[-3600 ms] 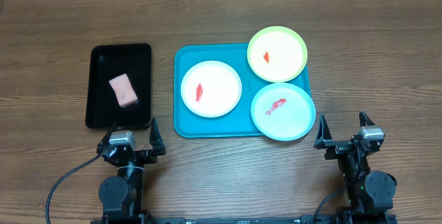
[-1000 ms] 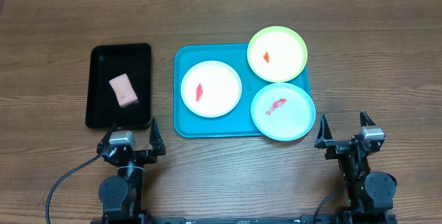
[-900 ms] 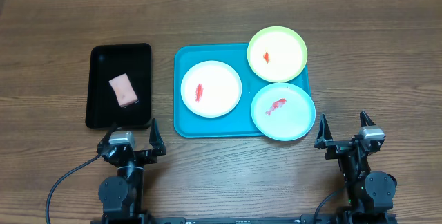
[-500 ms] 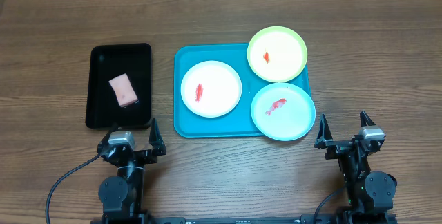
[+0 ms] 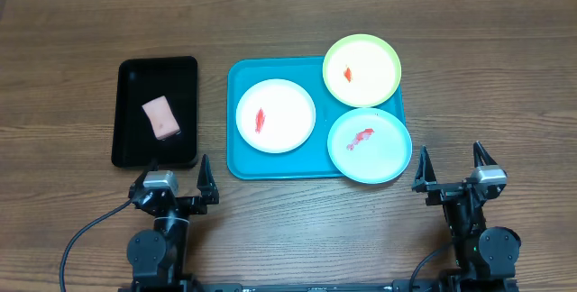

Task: Clean dirty plates on tray and stack at the side
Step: 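Move left gripper toward pink sponge and right gripper toward plates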

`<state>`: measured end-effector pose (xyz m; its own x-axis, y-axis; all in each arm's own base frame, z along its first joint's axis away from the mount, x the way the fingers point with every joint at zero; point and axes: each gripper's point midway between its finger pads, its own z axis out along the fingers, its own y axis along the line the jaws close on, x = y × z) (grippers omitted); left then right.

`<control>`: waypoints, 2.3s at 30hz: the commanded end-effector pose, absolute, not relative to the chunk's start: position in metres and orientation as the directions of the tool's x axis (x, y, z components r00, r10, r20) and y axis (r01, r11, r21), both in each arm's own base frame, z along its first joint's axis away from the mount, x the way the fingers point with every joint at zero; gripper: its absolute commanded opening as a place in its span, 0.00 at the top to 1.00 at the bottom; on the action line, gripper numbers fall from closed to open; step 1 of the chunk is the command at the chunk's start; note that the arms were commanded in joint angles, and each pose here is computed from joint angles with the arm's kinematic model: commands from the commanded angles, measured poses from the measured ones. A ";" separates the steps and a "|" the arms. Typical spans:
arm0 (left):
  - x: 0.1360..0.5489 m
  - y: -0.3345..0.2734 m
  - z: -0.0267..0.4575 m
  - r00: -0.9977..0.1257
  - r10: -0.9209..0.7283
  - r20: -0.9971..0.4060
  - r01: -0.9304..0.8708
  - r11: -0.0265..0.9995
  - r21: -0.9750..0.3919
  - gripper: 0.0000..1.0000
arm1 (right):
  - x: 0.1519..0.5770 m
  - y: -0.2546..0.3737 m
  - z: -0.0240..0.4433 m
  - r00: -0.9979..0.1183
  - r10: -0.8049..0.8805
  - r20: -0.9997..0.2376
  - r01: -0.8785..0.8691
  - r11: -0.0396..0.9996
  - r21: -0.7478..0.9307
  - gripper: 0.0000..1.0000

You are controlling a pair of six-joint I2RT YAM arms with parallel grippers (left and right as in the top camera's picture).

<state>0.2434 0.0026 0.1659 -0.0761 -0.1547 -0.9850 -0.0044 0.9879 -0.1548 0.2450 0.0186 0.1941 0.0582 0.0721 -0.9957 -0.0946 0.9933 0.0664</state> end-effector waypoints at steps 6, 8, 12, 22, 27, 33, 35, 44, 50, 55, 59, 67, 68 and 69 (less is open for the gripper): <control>0.234 -0.002 0.210 -0.018 -0.157 -0.987 0.026 0.987 -0.158 0.01 | 0.244 0.022 0.202 0.093 0.112 -0.989 -0.121 0.988 0.101 0.00; 0.232 -0.002 0.217 -0.005 -0.157 -0.988 0.028 0.987 -0.157 0.00 | 0.244 0.022 0.205 0.099 0.113 -0.989 -0.122 0.987 0.100 0.00; 0.230 -0.002 0.228 0.013 -0.156 -0.988 0.031 0.987 -0.155 0.00 | 0.242 0.023 0.215 0.116 0.132 -0.984 -0.130 0.985 0.117 0.00; 0.237 -0.011 0.233 -0.054 -0.158 -0.986 0.074 0.984 -0.162 0.00 | 0.238 0.026 0.229 0.142 0.133 -0.981 -0.154 0.982 0.111 0.00; 0.246 -0.010 0.251 -0.083 -0.160 -0.984 0.069 0.984 -0.166 0.01 | 0.238 0.026 0.230 0.145 0.133 -0.981 -0.154 0.982 0.110 0.00; 0.256 -0.010 0.287 -0.075 -0.159 -0.984 0.070 0.984 -0.165 0.00 | 0.237 0.026 0.235 0.153 0.133 -0.979 -0.156 0.982 0.109 0.00; 0.258 -0.010 0.297 -0.067 -0.159 -0.985 0.072 0.984 -0.164 0.00 | 0.236 0.026 0.240 0.163 0.134 -0.978 -0.156 0.982 0.108 0.00; 0.260 -0.010 0.319 -0.039 -0.158 -0.987 0.076 0.984 -0.160 0.00 | 0.241 0.031 0.272 0.145 0.132 -0.981 -0.178 0.978 0.105 0.00; 0.260 -0.010 0.318 -0.042 -0.158 -0.987 0.076 0.984 -0.161 0.00 | 0.254 0.046 0.303 0.094 0.128 -0.987 -0.260 0.961 0.100 0.00; 0.260 -0.010 0.320 -0.041 -0.158 -0.987 0.076 0.984 -0.161 0.00 | 0.265 0.073 0.323 -0.032 0.117 -0.993 -0.396 0.910 0.120 0.00; 0.263 -0.012 0.329 -0.046 -0.159 -0.986 0.089 0.983 -0.163 0.00 | 0.270 0.083 0.331 -0.192 0.107 -0.976 -0.426 0.887 0.181 0.00; 0.280 -0.017 0.348 -0.199 -0.164 -0.966 0.101 0.977 -0.187 0.00 | 0.279 0.084 0.339 -0.416 0.096 -0.904 -0.380 0.885 0.269 0.00; 0.283 -0.017 0.346 -0.237 -0.166 -0.957 0.093 0.977 -0.193 0.01 | 0.279 0.086 0.339 -0.432 0.095 -0.897 -0.386 0.879 0.279 0.00; 0.286 -0.017 0.344 -0.266 -0.167 -0.949 0.087 0.977 -0.196 0.00 | 0.279 0.090 0.338 -0.452 0.093 -0.887 -0.399 0.868 0.294 0.00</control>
<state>0.2781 -0.0128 0.3339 -0.2271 -0.1615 -0.9604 0.0709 0.9808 -0.1817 0.2796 0.0812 0.3243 -0.4437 0.0936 -0.8913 -0.3576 0.8934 0.2718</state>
